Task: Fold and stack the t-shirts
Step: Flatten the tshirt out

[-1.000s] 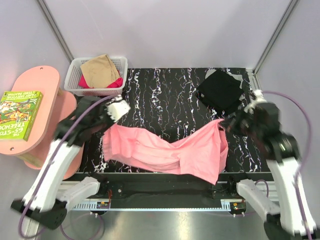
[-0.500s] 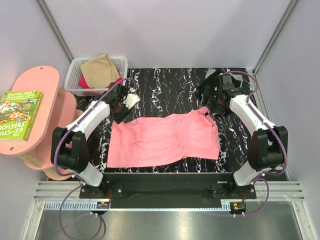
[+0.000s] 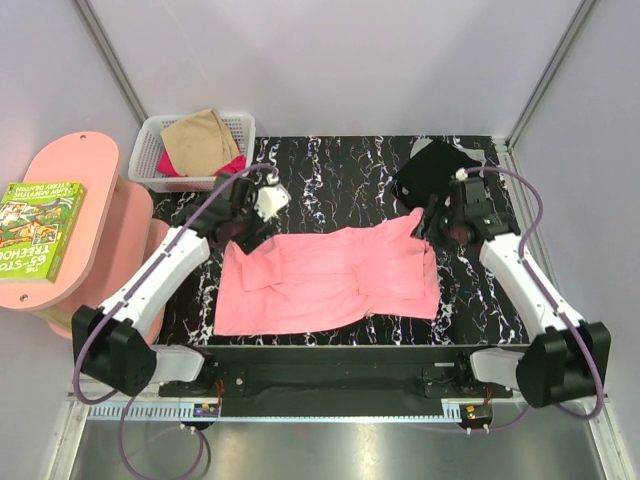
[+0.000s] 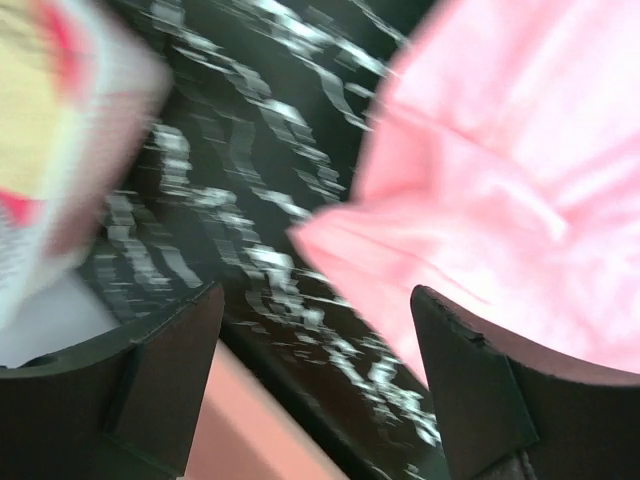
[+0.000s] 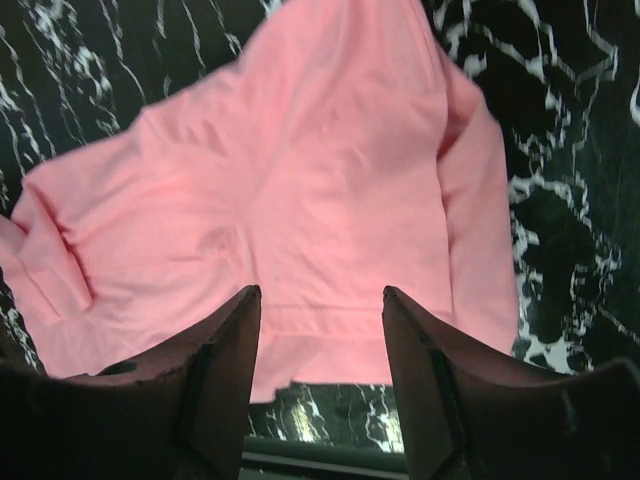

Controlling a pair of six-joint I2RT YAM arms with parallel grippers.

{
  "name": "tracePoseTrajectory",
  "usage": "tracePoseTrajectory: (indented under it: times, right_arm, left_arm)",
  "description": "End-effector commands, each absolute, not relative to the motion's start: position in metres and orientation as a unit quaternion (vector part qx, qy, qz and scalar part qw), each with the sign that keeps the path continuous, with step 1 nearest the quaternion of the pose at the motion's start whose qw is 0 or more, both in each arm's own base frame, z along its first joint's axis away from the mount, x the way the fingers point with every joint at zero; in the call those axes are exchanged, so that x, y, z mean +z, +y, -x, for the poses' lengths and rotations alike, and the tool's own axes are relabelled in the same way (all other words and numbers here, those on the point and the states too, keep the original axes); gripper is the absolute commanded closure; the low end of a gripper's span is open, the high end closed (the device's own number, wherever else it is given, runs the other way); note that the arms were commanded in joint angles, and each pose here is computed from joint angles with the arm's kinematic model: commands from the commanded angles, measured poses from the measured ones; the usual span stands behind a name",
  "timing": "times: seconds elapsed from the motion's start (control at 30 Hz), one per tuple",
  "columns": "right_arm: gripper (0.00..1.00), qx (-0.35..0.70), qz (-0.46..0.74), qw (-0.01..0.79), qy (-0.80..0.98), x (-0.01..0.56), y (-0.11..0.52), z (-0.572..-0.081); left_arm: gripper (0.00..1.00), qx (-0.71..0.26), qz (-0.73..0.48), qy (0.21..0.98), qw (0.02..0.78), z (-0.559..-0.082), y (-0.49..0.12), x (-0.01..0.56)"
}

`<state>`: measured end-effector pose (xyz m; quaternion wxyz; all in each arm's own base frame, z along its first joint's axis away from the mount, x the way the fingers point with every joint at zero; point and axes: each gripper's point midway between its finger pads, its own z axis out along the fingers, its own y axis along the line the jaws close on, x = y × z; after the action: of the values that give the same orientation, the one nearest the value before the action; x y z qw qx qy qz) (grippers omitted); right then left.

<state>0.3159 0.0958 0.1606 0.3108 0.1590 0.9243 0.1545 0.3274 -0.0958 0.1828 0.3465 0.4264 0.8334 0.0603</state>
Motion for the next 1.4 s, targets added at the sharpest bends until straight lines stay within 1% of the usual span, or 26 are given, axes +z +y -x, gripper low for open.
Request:
tracePoseTrajectory:
  times: [0.0,0.1,0.2,0.63,0.8,1.07,1.23,1.37]
  right_arm:
    - [0.41,0.186,-0.181,0.275,0.926,0.143,0.101,-0.278]
    - [0.43,0.196,-0.187,0.251,0.929,0.128,0.104,-0.255]
    - [0.44,0.199,-0.192,0.237,0.931,0.116,0.104,-0.245]
    - [0.46,0.176,-0.201,0.185,0.946,0.068,0.101,-0.229]
    - [0.47,0.179,-0.206,0.185,0.944,0.068,0.102,-0.229]
    - [0.48,0.169,-0.233,0.162,0.944,0.056,0.099,-0.220]
    - [0.44,0.158,-0.251,0.158,0.942,0.052,0.095,-0.212]
    - [0.44,0.155,-0.265,0.157,0.939,0.053,0.093,-0.208]
  left_arm:
    - [0.20,0.028,-0.431,0.863,0.261,-0.298,-0.095,0.116]
    - [0.20,0.029,-0.430,0.866,0.255,-0.299,-0.095,0.101]
    - [0.21,0.026,-0.426,0.869,0.251,-0.301,-0.097,0.093]
    - [0.23,0.034,-0.423,0.874,0.237,-0.319,-0.100,0.071]
    - [0.23,0.034,-0.423,0.875,0.235,-0.320,-0.101,0.067]
    - [0.23,0.033,-0.422,0.876,0.233,-0.322,-0.102,0.064]
    - [0.23,0.035,-0.422,0.873,0.243,-0.325,-0.102,0.071]
    - [0.24,0.036,-0.421,0.874,0.242,-0.326,-0.100,0.072]
